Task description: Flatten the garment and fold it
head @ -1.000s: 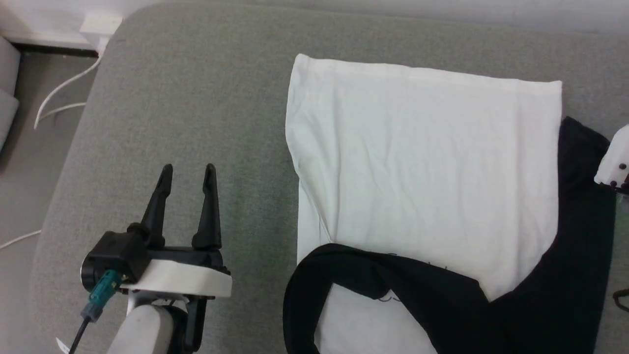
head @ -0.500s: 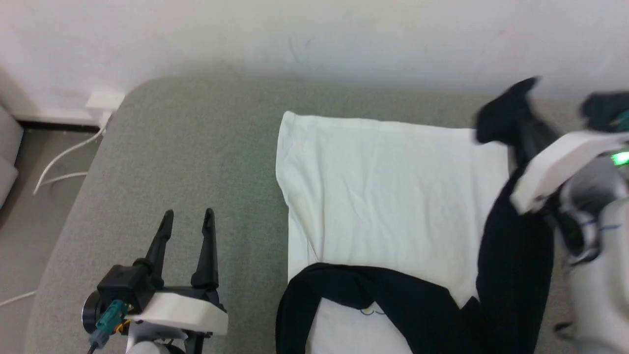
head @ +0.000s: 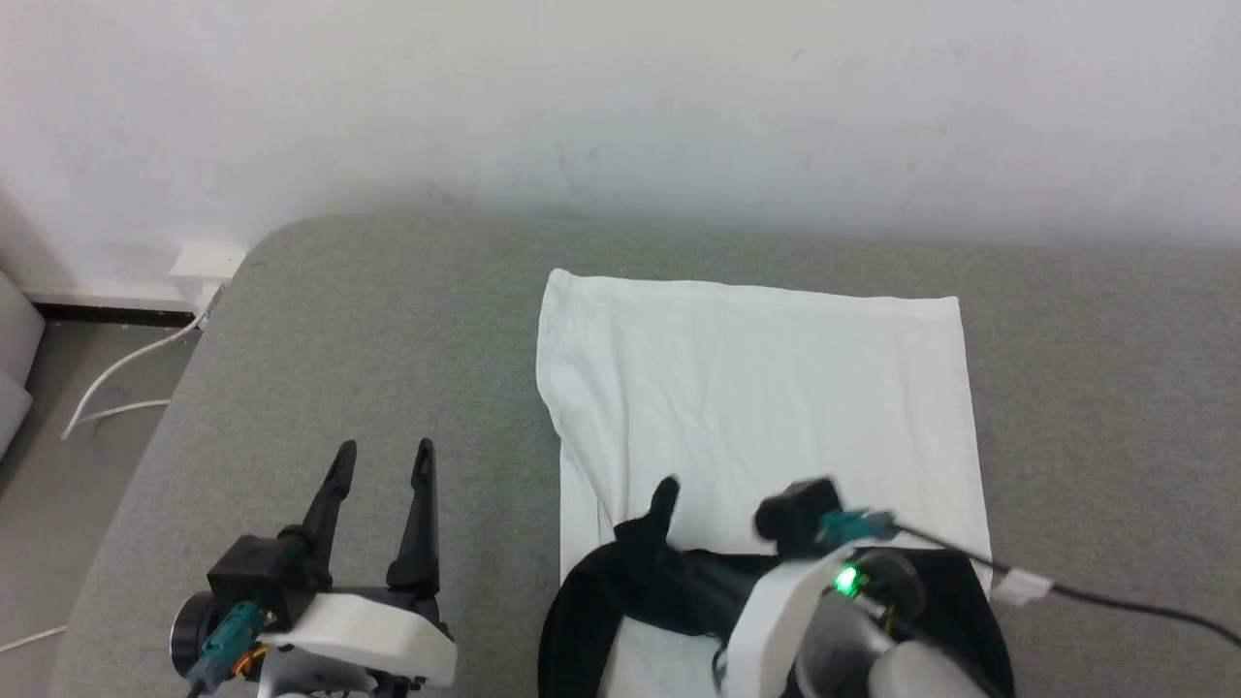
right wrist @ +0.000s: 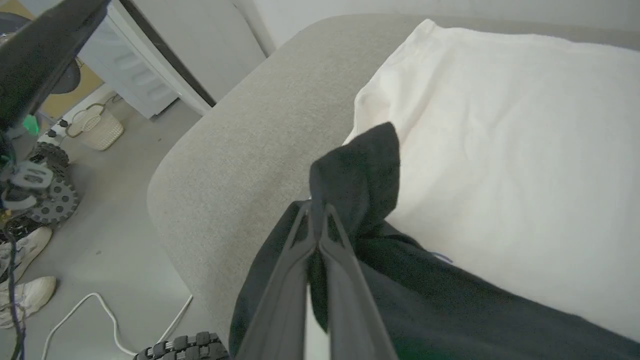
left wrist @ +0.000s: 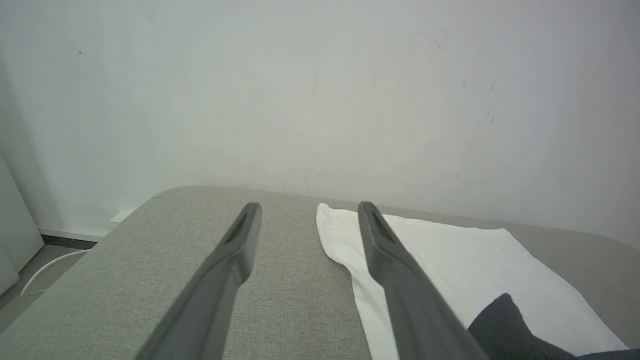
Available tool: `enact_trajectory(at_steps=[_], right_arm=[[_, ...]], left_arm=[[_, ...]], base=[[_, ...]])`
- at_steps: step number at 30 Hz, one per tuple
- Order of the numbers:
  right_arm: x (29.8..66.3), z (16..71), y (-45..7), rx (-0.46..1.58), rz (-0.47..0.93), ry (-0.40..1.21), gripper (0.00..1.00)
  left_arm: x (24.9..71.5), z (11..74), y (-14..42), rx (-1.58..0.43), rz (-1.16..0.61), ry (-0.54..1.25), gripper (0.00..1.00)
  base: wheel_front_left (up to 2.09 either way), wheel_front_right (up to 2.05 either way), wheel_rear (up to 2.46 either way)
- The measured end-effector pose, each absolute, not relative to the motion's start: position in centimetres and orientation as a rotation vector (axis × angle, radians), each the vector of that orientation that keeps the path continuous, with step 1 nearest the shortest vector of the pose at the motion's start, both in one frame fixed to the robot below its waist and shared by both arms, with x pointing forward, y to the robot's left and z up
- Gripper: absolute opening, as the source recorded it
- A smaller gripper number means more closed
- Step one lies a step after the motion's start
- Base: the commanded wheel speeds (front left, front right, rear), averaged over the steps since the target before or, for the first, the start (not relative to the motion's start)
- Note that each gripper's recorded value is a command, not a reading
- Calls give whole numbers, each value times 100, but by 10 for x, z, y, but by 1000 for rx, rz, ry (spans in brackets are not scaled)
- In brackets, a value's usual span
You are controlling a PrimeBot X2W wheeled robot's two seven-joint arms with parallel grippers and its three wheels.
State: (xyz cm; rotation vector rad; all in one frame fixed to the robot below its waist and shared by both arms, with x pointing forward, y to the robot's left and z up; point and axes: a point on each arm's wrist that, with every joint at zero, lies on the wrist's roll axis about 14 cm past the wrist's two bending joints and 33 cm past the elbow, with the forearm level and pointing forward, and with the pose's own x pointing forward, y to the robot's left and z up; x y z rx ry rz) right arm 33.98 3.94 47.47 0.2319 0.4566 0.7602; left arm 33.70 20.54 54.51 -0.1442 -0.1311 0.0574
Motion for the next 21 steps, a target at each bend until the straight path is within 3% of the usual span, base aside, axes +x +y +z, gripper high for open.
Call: enact_trajectory(at_steps=[4,5,6,7,15,21], right_arm=[[313,436,55,206,815,577,0],[308,427,56,203,820,603,36],[304,421,57,186,828,618,80],[303,418,58,177,834,618,100],[316,480,79,254,887,311,100],[342,533,47,283,777,77,100]], left_arm=[[338,537,206,-147,62,-104,100],[339,535,206,-148,64,-96,100],[339,532,207,-148,65,-90,100],[340,530,207,-149,67,-85,100],[338,526,211,-159,83,-79,100],[331,524,212,-159,99,-76,100]], base=[[0,0,0],[0,0,0],[0,0,0],[0,0,0],[0,0,0],[0,0,0]])
